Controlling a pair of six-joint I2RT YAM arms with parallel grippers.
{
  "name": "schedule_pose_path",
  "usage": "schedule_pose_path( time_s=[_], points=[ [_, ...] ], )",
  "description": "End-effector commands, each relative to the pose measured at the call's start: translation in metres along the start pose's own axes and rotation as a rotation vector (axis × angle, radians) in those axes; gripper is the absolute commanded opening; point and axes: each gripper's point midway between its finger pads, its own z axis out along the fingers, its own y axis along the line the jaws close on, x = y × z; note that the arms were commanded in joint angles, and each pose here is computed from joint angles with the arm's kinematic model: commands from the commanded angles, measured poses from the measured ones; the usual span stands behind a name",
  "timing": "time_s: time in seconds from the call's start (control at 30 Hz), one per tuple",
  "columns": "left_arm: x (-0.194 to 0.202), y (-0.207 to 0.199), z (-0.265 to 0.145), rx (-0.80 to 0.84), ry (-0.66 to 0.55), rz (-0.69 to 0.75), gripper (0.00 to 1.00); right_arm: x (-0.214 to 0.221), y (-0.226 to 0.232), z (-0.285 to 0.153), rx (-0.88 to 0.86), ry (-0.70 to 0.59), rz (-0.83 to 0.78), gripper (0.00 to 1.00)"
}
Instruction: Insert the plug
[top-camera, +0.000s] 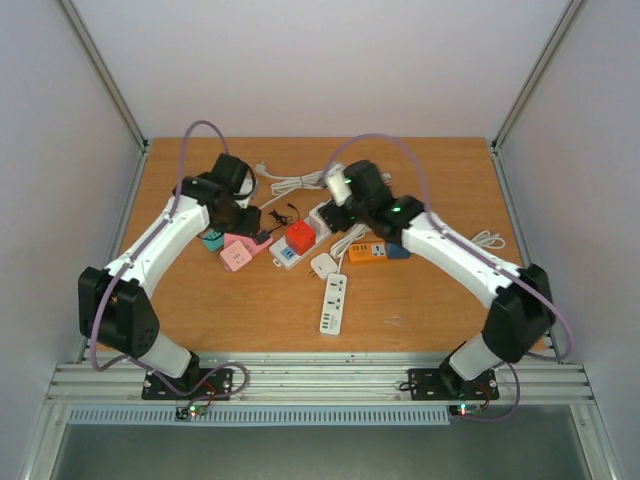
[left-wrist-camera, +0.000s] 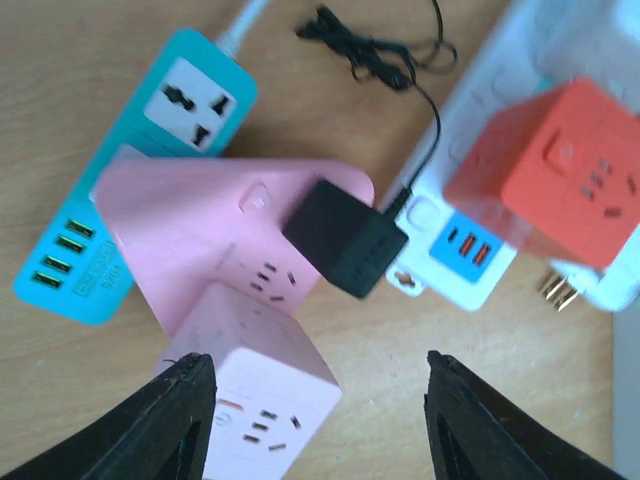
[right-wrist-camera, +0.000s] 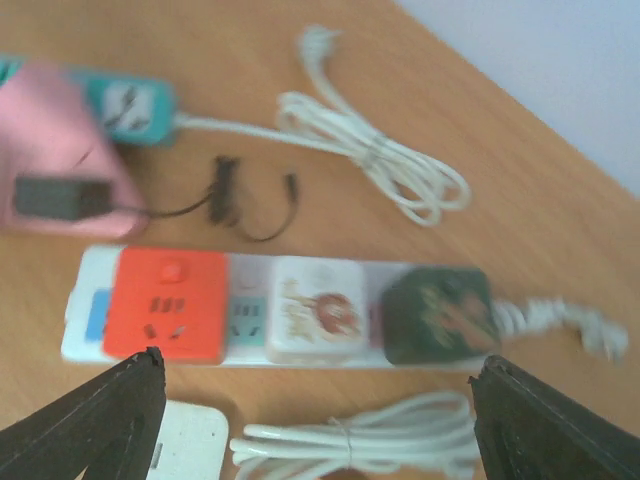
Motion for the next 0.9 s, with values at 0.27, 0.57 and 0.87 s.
schedule_pose_path(
  time_s=[0.27,0.57,0.87],
  points=[
    [0.008,-0.023,0.038,-0.226,0.003,0.497,0.61,0.04,-0.043,-0.045,-0.062,-0.098,0.904,0.85],
    [0.006,-0.028,0.073,-0.299,0.056,0.606,0.58,0.049,-0.048,-0.049,-0.062,-0.093,0.924,0.84],
    [0.005,-0.022,0.092,-0.383,0.088,0.65,0.41,0.061,-0.048,-0.04,-0.04,-0.057,0.903,0.84]
  ],
)
